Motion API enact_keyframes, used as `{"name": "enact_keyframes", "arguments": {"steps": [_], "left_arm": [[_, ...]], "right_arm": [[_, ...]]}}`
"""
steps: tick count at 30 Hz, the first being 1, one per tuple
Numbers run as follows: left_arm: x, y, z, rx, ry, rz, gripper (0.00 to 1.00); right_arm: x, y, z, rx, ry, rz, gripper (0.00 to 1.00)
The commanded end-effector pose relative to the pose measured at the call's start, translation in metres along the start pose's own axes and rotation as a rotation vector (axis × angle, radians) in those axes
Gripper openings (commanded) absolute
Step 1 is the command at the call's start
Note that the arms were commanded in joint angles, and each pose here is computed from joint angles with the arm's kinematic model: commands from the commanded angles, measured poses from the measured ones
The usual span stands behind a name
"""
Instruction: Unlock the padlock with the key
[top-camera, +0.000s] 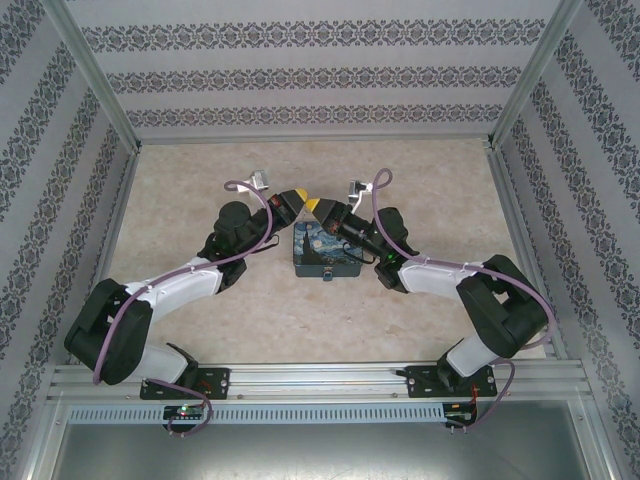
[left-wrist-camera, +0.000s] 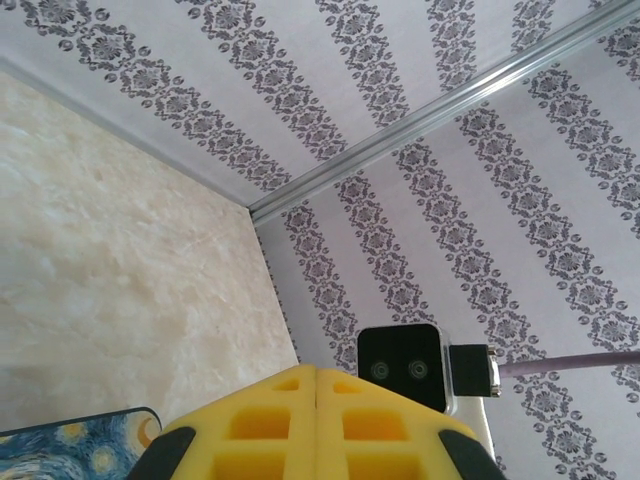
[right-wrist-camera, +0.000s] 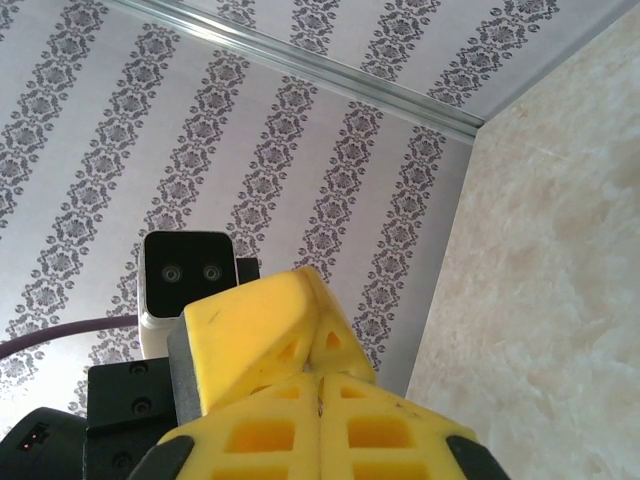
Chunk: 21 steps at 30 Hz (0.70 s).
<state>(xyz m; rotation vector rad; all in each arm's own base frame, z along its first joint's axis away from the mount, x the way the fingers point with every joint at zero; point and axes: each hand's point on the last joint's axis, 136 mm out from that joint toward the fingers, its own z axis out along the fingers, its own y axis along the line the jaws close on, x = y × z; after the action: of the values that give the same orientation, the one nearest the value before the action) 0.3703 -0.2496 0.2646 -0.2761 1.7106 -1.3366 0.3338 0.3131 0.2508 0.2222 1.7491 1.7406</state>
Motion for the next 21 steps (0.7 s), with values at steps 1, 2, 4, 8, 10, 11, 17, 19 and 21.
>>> {"name": "enact_keyframes", "arguments": {"steps": [1, 2, 4, 8, 10, 11, 17, 19, 21], "left_arm": [[-0.007, -0.001, -0.007, 0.012, -0.033, -0.002, 0.0], [-0.007, 0.0, -0.008, 0.009, -0.034, -0.003, 0.0], [-0.008, 0.0, -0.009, 0.008, -0.039, -0.002, 0.0], [-0.008, 0.001, -0.009, 0.005, -0.04, -0.006, 0.0], [-0.007, 0.002, -0.009, 0.004, -0.038, -0.011, 0.0], [-0.007, 0.002, -0.008, 0.0, -0.036, -0.012, 0.0], [-0.013, 0.001, -0.017, -0.049, -0.049, -0.002, 0.59], [-0.012, 0.004, -0.025, -0.094, -0.029, 0.011, 0.68], [-0.006, 0.01, -0.034, -0.153, 0.01, 0.028, 0.75]], "right_arm": [[-0.008, 0.008, -0.001, -0.041, -0.026, -0.021, 0.04], [-0.008, 0.009, -0.001, -0.041, -0.028, -0.019, 0.02], [-0.008, 0.008, -0.002, -0.041, -0.028, -0.017, 0.0], [-0.009, 0.008, -0.001, -0.042, -0.031, -0.012, 0.0], [-0.01, 0.009, -0.001, -0.046, -0.03, -0.011, 0.0], [-0.009, 0.01, -0.001, -0.049, -0.028, -0.012, 0.0], [-0.011, 0.002, -0.009, -0.025, -0.033, -0.005, 0.0], [-0.014, -0.002, -0.013, -0.013, -0.035, 0.001, 0.0], [-0.017, -0.006, -0.018, 0.008, -0.031, 0.004, 0.0]]}}
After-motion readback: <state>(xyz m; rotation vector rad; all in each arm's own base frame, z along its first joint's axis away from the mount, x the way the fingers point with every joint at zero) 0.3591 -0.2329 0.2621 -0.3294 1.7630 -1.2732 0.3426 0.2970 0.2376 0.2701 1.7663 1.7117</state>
